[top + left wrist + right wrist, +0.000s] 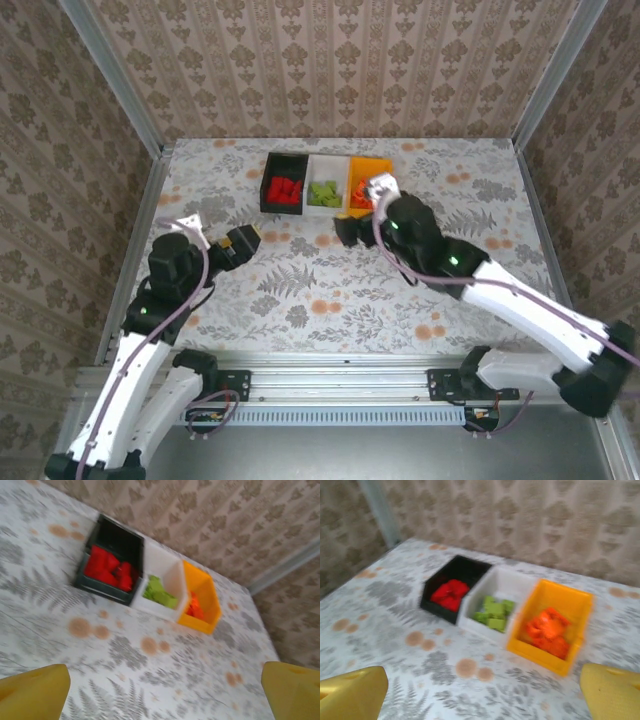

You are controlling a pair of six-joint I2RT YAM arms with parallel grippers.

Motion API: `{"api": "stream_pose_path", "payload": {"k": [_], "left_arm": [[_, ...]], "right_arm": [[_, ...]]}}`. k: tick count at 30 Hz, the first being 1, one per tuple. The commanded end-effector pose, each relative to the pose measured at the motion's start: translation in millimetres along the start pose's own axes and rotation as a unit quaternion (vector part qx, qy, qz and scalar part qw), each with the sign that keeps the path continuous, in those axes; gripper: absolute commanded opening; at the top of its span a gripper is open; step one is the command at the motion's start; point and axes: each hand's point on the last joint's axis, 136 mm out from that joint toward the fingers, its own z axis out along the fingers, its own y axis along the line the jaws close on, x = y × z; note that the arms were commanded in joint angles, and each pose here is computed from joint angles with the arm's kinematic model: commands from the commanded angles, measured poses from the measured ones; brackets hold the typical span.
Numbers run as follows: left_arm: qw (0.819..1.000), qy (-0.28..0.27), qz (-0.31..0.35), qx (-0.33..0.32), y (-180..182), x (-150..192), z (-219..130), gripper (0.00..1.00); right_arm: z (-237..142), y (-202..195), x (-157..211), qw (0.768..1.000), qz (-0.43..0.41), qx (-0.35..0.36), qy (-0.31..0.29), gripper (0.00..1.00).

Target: Sort the legos into containers by color

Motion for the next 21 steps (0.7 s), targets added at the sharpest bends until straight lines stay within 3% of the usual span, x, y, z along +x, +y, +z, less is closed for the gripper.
{"api": "stream_pose_path", "payload": {"k": [1, 3, 5, 7, 11, 14, 16, 21], "left_arm": [[0.99, -0.061, 0.05, -0.115, 48.5, -4.7, 2.8, 1.0], [0.984, -0.082, 0.058, -0.148, 64.0, -6.0, 3.6, 1.0], [0.975, -0.112, 0.121, -0.146, 65.5, -11.8, 8.3, 1.0], [0.957, -0.16, 0.183, -0.157, 70.5, -21.1, 9.9, 1.0], [0.922, -0.243, 0.199, -0.228, 105.5, -33.7, 3.3, 1.0], [0.921, -0.206, 0.189, -0.272, 137.0, -22.0, 8.4, 1.0], [0.917, -0.18, 0.205, -0.292, 152.7, -14.3, 11.7, 1.0], [0.898, -0.213, 0.195, -0.333, 185.3, -14.9, 1.8, 1.0]], "right_arm": [[-8.5, -58.4, 22.4, 0.991, 0.023, 0.13, -0.031, 1.0], [-21.8, -79.7, 27.3, 0.986, 0.038, 0.152, -0.051, 1.0], [-34.6, -102.1, 26.6, 0.978, 0.048, 0.179, -0.093, 1.0], [-41.1, -119.4, 29.1, 0.971, 0.024, 0.194, -0.139, 1.0], [-29.3, -135.3, 59.3, 0.971, -0.04, 0.178, -0.152, 1.0], [-12.9, -147.2, 92.4, 0.978, -0.076, 0.166, -0.105, 1.0], [-8.4, -166.6, 109.1, 0.975, -0.045, 0.19, -0.103, 1.0], [10.2, -188.0, 132.5, 0.978, -0.04, 0.192, -0.074, 1.0]]}}
